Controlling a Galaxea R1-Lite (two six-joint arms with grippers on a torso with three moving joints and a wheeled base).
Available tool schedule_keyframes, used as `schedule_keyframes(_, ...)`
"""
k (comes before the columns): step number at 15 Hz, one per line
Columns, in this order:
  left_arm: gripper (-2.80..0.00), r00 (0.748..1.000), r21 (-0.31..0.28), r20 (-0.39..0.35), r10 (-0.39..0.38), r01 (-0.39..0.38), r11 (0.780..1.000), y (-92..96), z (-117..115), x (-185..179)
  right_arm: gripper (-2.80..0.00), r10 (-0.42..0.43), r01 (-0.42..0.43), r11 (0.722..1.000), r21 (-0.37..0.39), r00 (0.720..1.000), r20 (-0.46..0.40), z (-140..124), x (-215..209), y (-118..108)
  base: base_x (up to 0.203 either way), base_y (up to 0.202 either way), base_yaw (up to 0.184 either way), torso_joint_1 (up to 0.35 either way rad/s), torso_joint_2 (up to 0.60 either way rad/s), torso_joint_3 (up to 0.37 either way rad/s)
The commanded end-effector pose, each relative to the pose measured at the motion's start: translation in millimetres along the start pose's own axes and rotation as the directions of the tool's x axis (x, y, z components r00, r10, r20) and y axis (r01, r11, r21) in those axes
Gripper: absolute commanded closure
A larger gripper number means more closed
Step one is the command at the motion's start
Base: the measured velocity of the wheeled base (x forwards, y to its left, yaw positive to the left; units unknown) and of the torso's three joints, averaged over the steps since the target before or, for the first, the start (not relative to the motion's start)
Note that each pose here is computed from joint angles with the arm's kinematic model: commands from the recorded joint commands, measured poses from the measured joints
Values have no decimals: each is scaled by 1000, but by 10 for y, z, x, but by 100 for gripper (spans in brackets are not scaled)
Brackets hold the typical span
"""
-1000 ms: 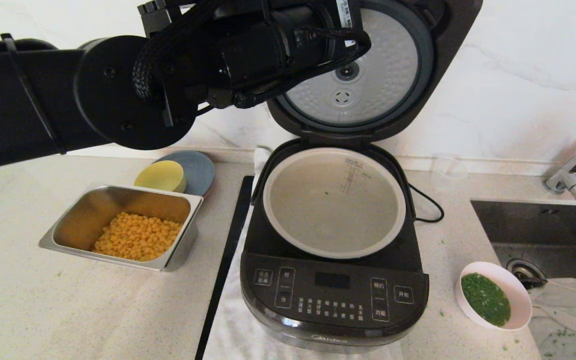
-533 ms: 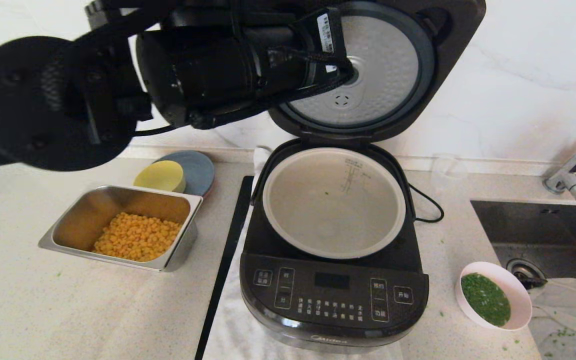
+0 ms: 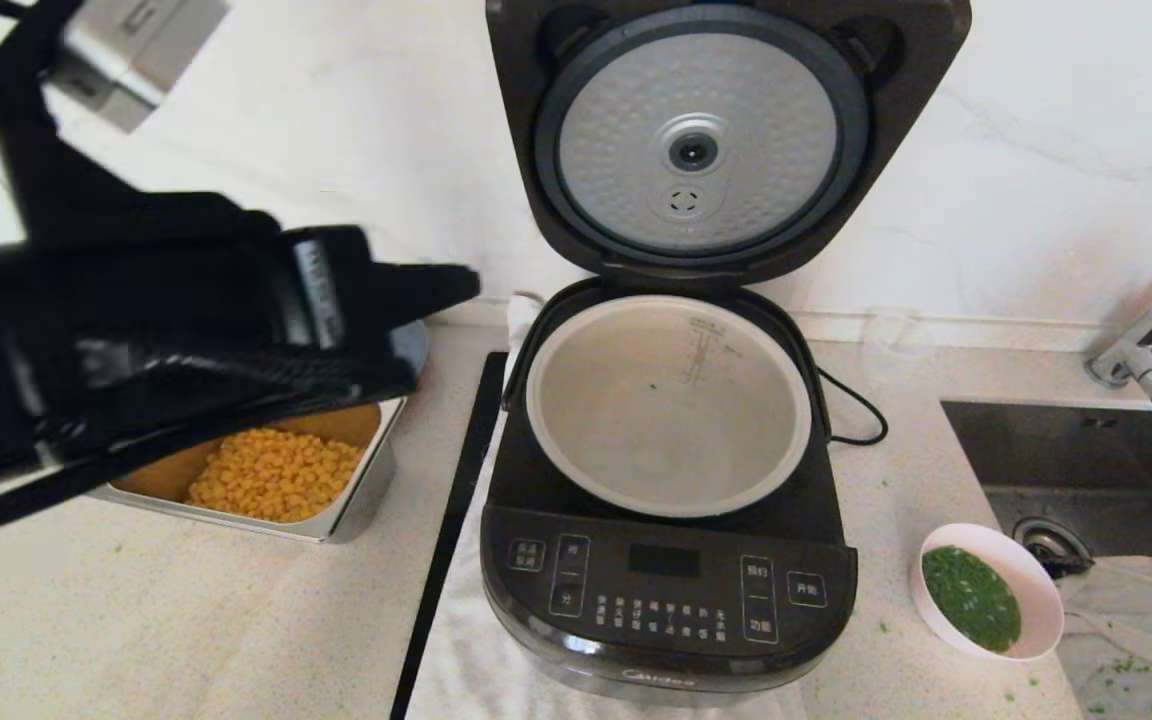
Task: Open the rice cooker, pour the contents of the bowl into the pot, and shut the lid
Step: Turn on the tap
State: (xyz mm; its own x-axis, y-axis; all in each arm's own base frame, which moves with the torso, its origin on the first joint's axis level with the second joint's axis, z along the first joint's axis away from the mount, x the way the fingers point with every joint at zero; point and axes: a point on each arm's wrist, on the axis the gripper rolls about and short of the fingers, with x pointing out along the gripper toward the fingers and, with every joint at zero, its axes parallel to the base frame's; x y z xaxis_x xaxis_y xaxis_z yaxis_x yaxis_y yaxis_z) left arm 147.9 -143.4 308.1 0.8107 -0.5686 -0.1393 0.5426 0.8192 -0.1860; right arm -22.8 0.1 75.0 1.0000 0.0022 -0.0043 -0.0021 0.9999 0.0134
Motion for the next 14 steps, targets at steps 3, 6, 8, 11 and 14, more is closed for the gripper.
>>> schedule_keyframes(3, 0, 911, -23, 144, 387, -388, 921, 548, -334, -1033, 0, 1, -1, 1000, 0, 1000, -1, 0, 1, 0, 0, 0, 0, 0, 0, 0)
schedule_keyframes(6, 0, 750, -65, 209, 627, -630, 774, 691, -671, -1534, 0, 1, -1, 1000, 0, 1000, -1, 0, 1, 0, 0, 0, 0, 0, 0, 0)
schedule_keyframes(8, 0, 658, -77, 253, 709, -717, 693, 655, -957, -1813, 0, 1, -1, 1000, 0, 1000, -2, 0, 1, 0, 0, 0, 0, 0, 0, 0)
schedule_keyframes(11, 0, 503, -101, 316, 804, -825, 556, 548, -1375, -2080, 0, 1, -1, 1000, 0, 1000, -1, 0, 0, 0, 0, 0, 0, 0, 0, 0)
schedule_keyframes(14, 0, 507, -66, 297, 809, -834, 548, 570, -1781, -2081, 0, 1, -1, 1000, 0, 1000, -2, 0, 1, 0, 0, 0, 0, 0, 0, 0)
